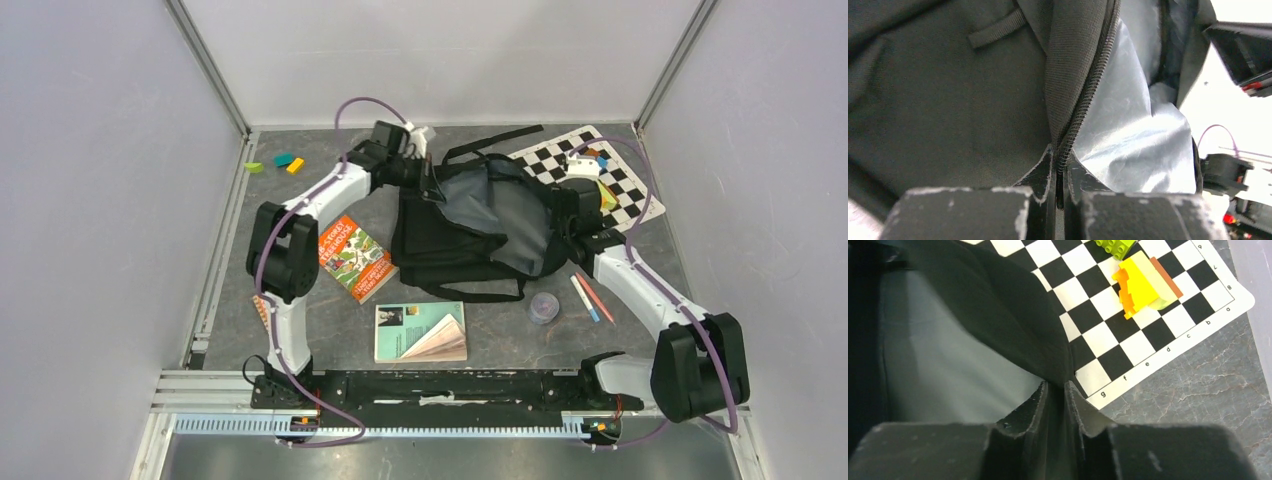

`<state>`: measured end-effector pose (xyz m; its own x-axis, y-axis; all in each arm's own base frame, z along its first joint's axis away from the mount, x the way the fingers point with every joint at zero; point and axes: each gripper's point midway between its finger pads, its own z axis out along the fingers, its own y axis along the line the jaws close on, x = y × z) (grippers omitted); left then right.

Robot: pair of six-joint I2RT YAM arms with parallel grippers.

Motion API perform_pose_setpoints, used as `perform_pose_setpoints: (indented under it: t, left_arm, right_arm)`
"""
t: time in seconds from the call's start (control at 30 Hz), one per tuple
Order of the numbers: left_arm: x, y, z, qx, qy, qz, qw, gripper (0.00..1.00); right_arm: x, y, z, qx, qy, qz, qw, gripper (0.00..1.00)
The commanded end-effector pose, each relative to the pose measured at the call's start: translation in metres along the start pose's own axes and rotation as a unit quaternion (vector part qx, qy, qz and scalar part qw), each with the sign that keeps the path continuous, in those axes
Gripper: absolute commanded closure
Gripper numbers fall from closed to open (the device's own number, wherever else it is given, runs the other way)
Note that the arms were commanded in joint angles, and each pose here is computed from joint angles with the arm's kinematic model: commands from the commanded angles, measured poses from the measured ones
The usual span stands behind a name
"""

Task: Pack the student bag
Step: Place the student bag at the center of the board.

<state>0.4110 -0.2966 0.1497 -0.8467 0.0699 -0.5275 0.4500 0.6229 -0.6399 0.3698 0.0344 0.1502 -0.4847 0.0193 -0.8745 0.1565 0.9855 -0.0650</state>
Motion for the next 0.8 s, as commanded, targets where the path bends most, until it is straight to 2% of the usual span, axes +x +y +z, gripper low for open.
perform_pose_setpoints:
  t: [0.0,0.07,0.13,0.2,0.33,0.57,0.67,0.77]
  left_arm:
    - [0.020,0.014,0.029,-0.051,0.029,0.058,0.997,0.98]
    - [0.019,0.036,0.024,-0.116,0.019,0.061,0.991,0.97]
    - [0.016,0.047,0.015,-0.155,0.000,0.074,0.985,0.84]
    - [0.014,0.044,0.008,-0.156,-0.014,0.087,0.984,0.73]
    - [0.003,0.028,-0.008,-0.147,-0.048,0.098,0.983,0.42]
    - [-0.024,-0.007,-0.063,-0.164,-0.144,0.113,0.969,0.01]
    - [-0.020,-0.022,-0.096,-0.169,-0.186,0.104,0.962,0.00]
    - [0.008,-0.034,-0.125,-0.162,-0.205,0.081,0.962,0.00]
  right_arm:
    - [-0.013,0.003,-0.002,-0.023,-0.017,0.014,1.000,0.70]
    - [-0.017,0.000,-0.007,-0.026,-0.017,0.004,1.000,0.51]
    - [-0.023,-0.004,-0.014,-0.031,-0.016,-0.007,0.999,0.38]
    - [-0.030,-0.004,-0.021,-0.041,-0.020,-0.015,0.999,0.28]
    - [-0.039,0.006,-0.036,-0.085,-0.031,-0.021,0.996,0.18]
    - [-0.045,0.039,-0.071,-0.207,-0.040,-0.034,0.977,0.04]
    - [-0.040,0.056,-0.091,-0.266,-0.033,-0.009,0.963,0.02]
    - [-0.024,0.077,-0.116,-0.339,-0.025,0.012,0.940,0.02]
